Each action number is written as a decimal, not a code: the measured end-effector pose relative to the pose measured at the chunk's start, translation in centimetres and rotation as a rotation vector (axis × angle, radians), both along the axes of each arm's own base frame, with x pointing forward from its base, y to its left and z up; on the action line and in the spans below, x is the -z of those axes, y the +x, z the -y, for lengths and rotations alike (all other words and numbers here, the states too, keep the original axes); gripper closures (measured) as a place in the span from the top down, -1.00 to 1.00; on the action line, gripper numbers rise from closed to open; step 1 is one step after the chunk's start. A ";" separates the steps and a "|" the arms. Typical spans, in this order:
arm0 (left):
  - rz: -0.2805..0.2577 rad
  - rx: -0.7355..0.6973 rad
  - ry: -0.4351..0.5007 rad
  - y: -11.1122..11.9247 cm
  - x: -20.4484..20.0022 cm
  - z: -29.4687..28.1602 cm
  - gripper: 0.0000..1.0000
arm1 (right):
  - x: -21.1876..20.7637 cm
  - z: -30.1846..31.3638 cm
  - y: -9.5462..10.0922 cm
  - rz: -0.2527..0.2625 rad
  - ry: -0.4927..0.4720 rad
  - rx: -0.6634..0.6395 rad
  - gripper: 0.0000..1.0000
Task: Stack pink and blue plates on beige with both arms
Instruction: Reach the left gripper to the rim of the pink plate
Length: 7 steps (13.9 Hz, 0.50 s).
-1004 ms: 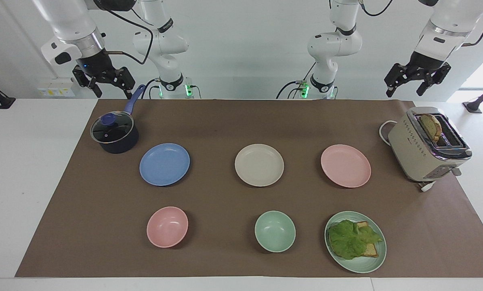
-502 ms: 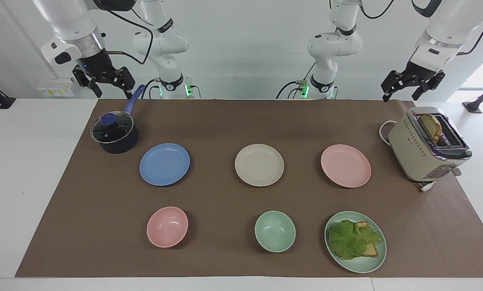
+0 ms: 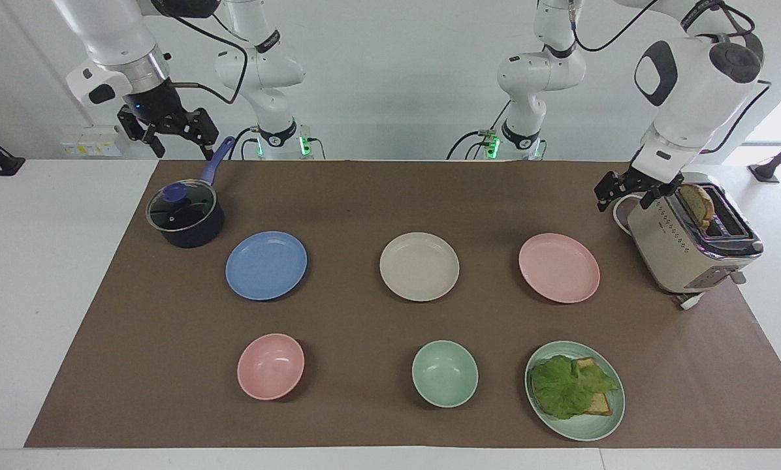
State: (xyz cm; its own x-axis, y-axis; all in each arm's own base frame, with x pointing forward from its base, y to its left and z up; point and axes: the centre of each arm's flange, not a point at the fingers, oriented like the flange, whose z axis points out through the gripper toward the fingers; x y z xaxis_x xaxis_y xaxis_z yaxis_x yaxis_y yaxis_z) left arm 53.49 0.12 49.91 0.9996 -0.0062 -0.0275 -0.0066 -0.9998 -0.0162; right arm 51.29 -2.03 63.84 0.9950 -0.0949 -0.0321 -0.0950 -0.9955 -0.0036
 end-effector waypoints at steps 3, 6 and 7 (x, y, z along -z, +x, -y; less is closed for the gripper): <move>-0.031 0.001 -0.006 1.4 5.0 -0.1 1.00 | 0.0 0.0 0.0 0.000 0.000 0.000 1.00; -0.053 -0.001 -0.013 3.0 10.2 -0.3 1.00 | 0.0 0.0 0.0 0.000 0.000 0.000 1.00; -0.057 -0.007 -0.015 3.3 11.7 -0.6 1.00 | 0.0 0.0 0.0 0.000 0.000 0.000 1.00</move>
